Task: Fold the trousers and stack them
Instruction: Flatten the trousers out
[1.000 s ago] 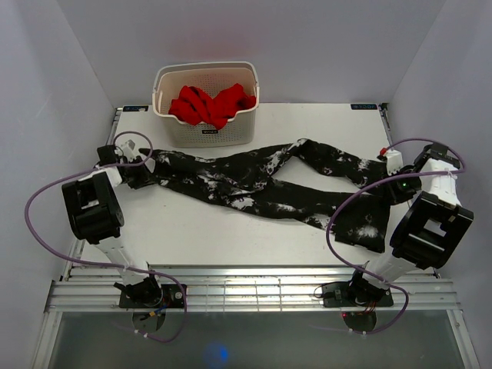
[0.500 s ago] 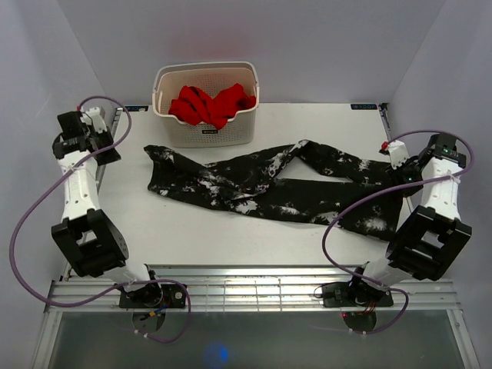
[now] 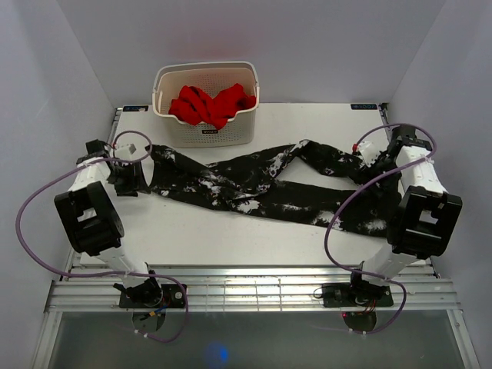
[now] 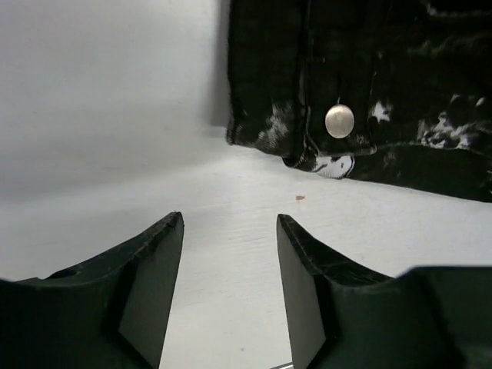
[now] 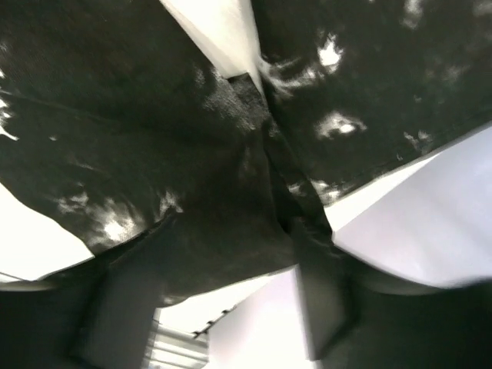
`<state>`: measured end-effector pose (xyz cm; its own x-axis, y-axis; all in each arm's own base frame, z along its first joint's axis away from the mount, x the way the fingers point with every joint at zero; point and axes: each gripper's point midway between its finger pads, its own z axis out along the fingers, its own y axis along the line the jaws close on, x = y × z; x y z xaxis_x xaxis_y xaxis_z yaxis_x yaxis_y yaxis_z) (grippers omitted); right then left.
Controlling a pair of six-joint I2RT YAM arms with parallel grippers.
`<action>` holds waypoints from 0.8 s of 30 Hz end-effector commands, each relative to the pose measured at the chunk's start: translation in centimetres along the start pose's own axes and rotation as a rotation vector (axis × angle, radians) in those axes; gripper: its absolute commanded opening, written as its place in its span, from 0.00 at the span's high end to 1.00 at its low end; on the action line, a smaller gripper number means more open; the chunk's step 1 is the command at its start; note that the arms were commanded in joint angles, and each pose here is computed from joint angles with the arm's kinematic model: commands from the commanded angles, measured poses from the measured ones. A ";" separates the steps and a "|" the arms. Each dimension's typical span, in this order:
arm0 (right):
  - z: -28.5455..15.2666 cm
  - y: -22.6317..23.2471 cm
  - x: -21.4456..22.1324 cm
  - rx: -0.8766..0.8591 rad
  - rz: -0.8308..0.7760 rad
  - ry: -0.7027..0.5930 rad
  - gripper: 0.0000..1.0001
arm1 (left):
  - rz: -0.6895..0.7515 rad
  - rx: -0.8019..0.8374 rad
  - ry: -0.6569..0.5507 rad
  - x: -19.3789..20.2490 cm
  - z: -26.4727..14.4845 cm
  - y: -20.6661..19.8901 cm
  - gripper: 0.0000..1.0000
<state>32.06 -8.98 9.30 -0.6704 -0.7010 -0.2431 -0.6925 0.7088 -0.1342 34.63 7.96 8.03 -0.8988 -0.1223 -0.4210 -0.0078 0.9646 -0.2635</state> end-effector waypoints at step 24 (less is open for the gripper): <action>2.9 16.8 -8.4 -0.141 -0.399 -0.190 0.28 | -0.156 0.079 -0.193 -1.9 6.6 -0.9 0.61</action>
<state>26.05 7.73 7.09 -0.3017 -0.8878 -0.3475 -0.9279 0.3572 -0.1068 38.58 5.87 2.73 -0.7990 -0.3016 -0.5202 -0.0897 0.9152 -0.3928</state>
